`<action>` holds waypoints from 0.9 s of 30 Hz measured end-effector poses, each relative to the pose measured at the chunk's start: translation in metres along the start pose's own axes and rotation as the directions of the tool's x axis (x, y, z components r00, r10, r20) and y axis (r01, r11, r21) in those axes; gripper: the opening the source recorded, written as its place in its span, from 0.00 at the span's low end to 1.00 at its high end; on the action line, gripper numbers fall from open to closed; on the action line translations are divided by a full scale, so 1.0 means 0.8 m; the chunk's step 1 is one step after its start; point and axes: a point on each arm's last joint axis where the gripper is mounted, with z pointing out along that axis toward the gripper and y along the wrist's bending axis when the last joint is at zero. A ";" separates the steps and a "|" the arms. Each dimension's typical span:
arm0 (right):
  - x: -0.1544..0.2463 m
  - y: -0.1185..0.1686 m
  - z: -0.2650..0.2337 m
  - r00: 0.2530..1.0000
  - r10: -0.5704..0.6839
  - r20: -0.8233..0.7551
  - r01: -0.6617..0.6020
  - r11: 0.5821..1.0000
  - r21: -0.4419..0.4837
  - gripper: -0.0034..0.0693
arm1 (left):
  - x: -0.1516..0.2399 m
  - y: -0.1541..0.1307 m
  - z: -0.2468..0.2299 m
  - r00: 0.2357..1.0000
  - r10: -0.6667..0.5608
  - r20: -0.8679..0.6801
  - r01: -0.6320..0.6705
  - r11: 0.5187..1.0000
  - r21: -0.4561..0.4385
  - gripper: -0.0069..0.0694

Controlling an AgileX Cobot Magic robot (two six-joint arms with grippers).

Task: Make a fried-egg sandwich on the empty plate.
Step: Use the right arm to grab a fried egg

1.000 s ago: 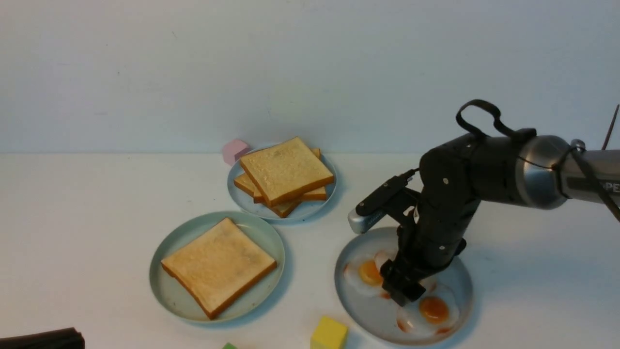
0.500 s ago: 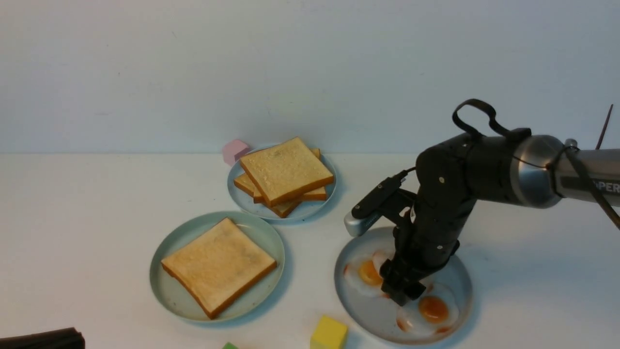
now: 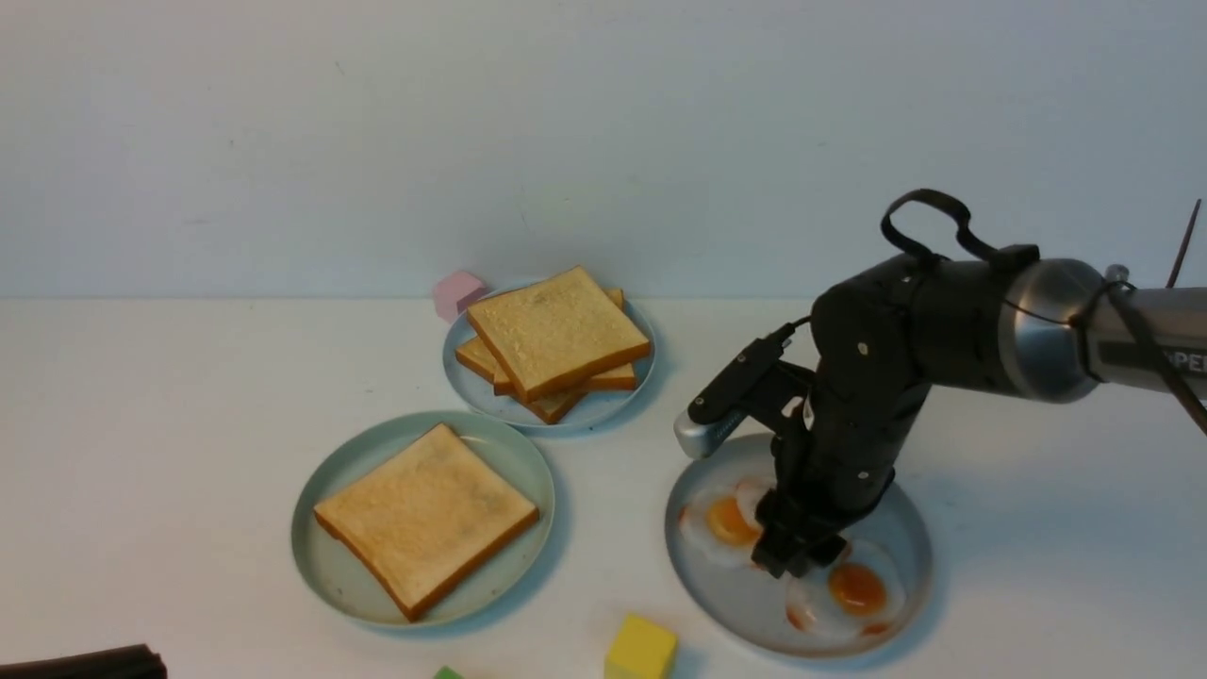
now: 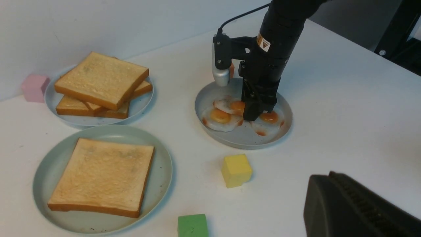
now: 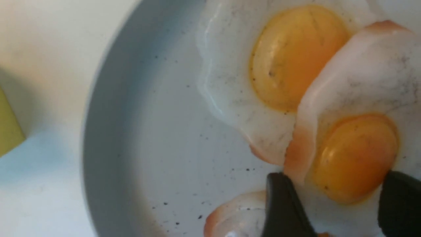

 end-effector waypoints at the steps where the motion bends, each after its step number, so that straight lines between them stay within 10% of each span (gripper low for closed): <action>1: 0.000 0.000 -0.003 1.000 0.000 0.002 0.000 1.000 0.001 0.53 | 0.000 0.000 0.000 1.000 0.000 -0.002 0.000 1.000 0.001 0.07; 8: 0.003 0.000 -0.028 1.000 0.001 0.024 -0.001 1.000 0.012 0.12 | 0.001 0.000 0.000 1.000 0.000 -0.005 0.000 1.000 0.002 0.07; 27: 0.007 -0.004 -0.058 0.998 -0.005 0.059 0.002 0.998 0.062 0.12 | 0.001 0.000 0.000 1.000 0.000 -0.007 0.000 1.000 0.003 0.07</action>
